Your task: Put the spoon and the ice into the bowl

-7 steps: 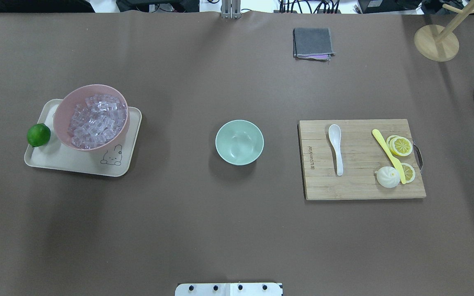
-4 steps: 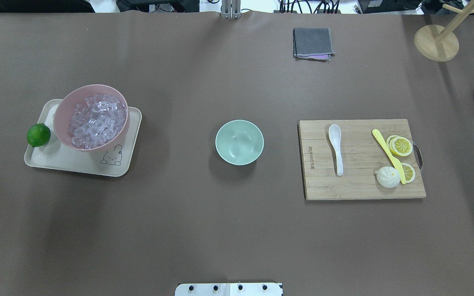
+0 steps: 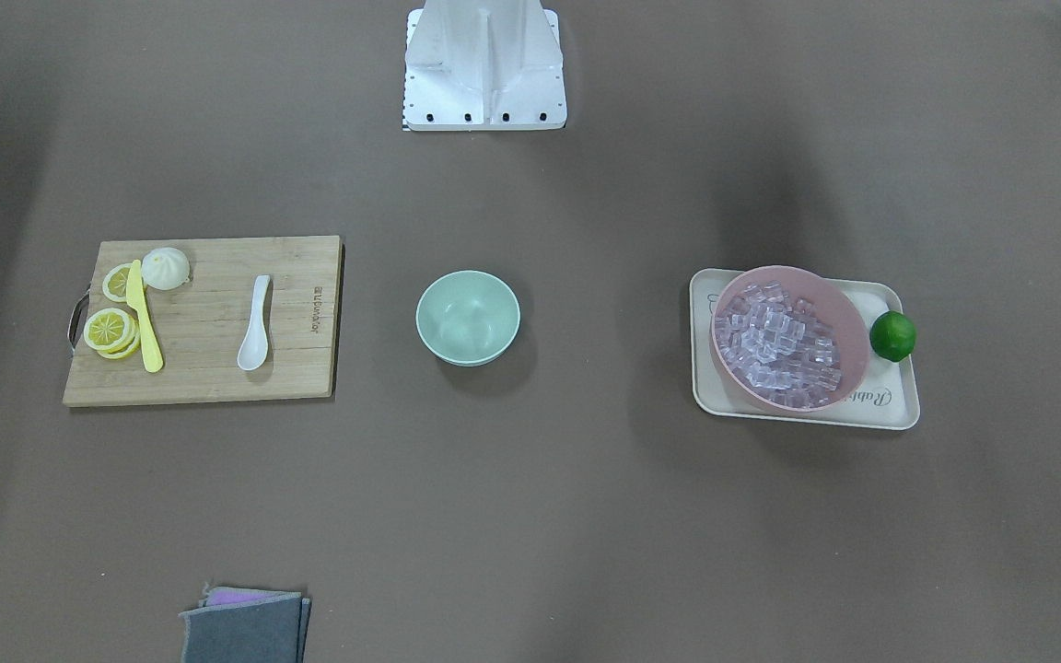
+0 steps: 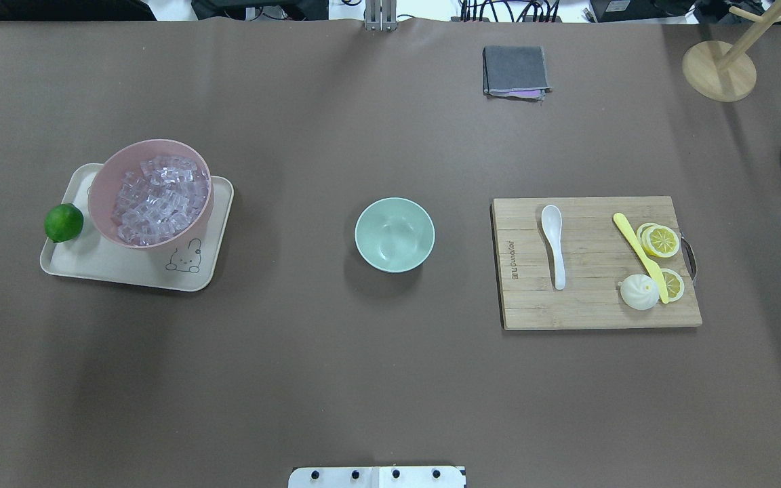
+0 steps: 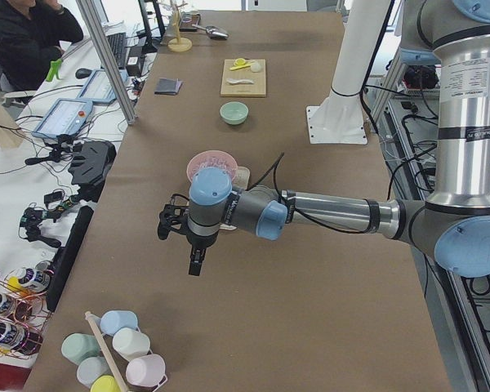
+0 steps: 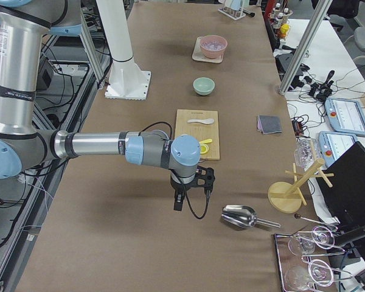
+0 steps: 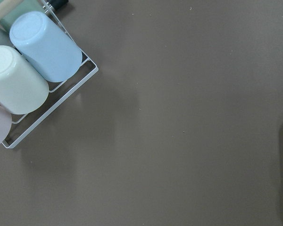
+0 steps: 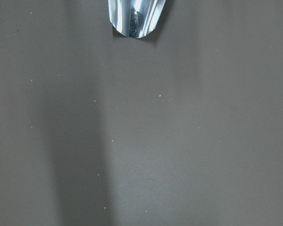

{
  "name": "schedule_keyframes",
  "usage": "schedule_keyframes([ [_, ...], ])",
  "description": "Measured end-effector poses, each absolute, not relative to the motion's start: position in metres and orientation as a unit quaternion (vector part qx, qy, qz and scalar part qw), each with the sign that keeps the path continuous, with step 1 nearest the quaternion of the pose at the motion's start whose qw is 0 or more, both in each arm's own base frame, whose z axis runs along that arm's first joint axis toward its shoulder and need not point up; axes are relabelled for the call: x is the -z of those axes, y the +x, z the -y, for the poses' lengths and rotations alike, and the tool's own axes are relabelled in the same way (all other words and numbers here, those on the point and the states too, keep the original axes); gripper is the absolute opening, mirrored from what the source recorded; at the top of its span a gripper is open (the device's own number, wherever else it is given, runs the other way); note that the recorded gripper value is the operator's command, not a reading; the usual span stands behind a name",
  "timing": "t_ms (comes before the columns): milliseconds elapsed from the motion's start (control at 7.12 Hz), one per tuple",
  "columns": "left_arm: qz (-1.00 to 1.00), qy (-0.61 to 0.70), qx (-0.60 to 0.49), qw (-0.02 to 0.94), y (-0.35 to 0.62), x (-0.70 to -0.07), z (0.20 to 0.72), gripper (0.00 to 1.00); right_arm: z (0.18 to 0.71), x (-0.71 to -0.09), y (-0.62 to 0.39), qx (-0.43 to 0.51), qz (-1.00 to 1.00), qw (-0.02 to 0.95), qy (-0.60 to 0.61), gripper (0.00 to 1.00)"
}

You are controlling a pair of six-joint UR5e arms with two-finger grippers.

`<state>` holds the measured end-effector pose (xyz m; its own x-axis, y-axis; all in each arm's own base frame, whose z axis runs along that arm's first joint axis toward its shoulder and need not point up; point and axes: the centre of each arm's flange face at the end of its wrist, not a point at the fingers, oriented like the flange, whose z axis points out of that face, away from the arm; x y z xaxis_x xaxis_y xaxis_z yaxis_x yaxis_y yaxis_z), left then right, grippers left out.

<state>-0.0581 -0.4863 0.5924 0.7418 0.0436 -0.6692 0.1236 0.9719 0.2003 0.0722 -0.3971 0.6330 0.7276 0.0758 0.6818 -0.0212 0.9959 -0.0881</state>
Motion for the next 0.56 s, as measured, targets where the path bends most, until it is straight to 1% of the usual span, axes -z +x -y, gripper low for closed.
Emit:
schedule_keyframes([
  [561, -0.358, 0.118, 0.021, 0.926, -0.0582, -0.5913, 0.4875, 0.98, 0.3954, -0.6350, 0.0721, -0.027, 0.368, 0.928, -0.040, 1.00],
])
